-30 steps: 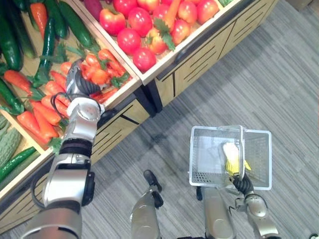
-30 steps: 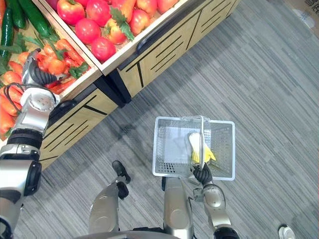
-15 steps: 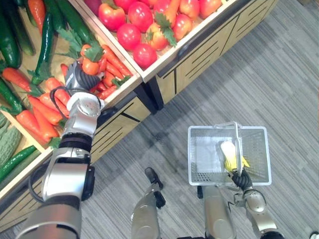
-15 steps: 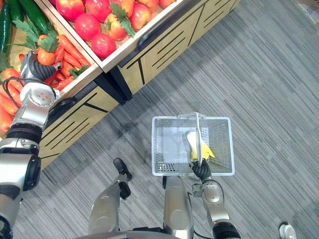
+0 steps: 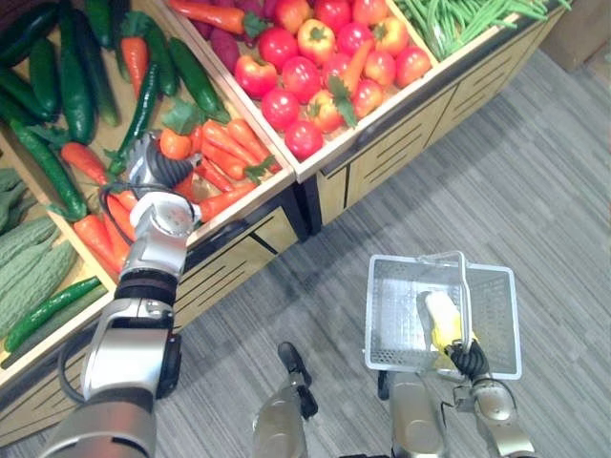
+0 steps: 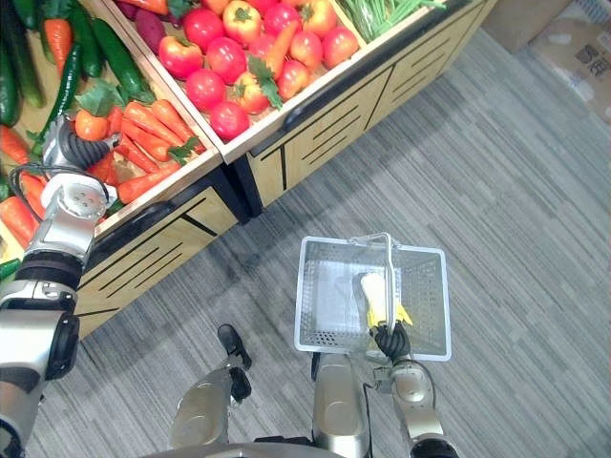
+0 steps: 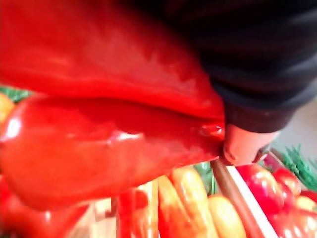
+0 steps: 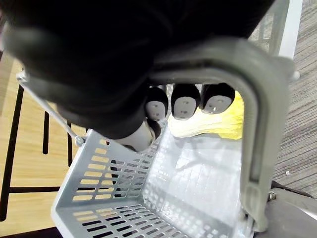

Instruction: Pick vegetable in the basket

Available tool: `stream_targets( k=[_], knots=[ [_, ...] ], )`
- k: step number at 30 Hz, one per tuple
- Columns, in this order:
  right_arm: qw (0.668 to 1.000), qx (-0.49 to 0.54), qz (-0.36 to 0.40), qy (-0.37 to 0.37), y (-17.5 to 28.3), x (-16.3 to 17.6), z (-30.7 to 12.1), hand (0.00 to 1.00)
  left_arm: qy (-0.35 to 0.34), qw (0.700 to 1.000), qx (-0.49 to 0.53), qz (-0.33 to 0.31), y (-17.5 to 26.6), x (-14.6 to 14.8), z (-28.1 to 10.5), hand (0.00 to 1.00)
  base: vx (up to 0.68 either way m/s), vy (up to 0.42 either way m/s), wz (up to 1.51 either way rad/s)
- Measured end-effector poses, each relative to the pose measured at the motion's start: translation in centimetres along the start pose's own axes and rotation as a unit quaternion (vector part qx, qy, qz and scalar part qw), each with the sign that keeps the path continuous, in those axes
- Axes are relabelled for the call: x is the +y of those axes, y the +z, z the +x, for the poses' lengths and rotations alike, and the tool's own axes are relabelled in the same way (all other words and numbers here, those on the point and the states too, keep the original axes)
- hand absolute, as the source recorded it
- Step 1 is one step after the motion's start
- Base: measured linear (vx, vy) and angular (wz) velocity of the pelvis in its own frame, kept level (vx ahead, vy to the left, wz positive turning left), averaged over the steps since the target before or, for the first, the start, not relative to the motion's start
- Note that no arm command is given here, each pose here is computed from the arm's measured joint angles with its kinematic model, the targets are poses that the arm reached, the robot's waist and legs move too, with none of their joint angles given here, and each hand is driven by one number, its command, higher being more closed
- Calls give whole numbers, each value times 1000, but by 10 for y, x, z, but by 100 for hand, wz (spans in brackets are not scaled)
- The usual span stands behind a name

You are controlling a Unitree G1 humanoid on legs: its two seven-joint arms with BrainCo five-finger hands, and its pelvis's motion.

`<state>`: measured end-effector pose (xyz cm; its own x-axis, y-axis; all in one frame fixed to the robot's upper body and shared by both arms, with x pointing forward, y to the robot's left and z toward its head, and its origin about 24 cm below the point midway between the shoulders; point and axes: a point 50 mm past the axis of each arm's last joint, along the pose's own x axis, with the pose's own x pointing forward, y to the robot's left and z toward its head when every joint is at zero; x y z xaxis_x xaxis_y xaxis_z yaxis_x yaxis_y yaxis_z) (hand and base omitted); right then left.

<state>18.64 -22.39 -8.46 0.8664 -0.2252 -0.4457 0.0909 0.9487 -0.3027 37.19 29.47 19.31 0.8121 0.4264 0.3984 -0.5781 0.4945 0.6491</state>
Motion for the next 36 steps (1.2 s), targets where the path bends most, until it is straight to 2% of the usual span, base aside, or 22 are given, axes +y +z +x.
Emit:
stream_targets(
  k=[4,8,12,16,21,25,30,36],
  knots=[
    [999,47,8,-20,-22,-3,-8,100,-5,1000,-8,30,-11,0,-10,100,57,-17,22],
    [996,85,-8,-38,-38,-12,-14,100,4,998,-29,58,-19,15,-15,100,29,4,6],
    [991,115,-46,-46,-52,-26,-19,100,-13,992,-94,84,-11,19,-21,100,-1,26,1],
    [986,108,-122,-34,-45,-67,-13,100,-99,964,-228,94,18,1,-47,100,-43,28,-4],
    [978,84,-190,-27,-19,-106,0,100,-194,929,-305,82,30,-27,-80,100,-59,23,-23],
    [973,59,-221,-10,-3,-114,4,100,-236,899,-364,67,47,-41,-100,100,-51,-2,-22],
    [964,18,-265,21,15,-112,5,100,-288,847,-446,33,72,-55,-134,100,-23,-10,-30],
    [937,-40,-344,54,43,-110,1,100,-340,821,-458,31,71,-73,-157,100,19,9,-26]
  ],
)
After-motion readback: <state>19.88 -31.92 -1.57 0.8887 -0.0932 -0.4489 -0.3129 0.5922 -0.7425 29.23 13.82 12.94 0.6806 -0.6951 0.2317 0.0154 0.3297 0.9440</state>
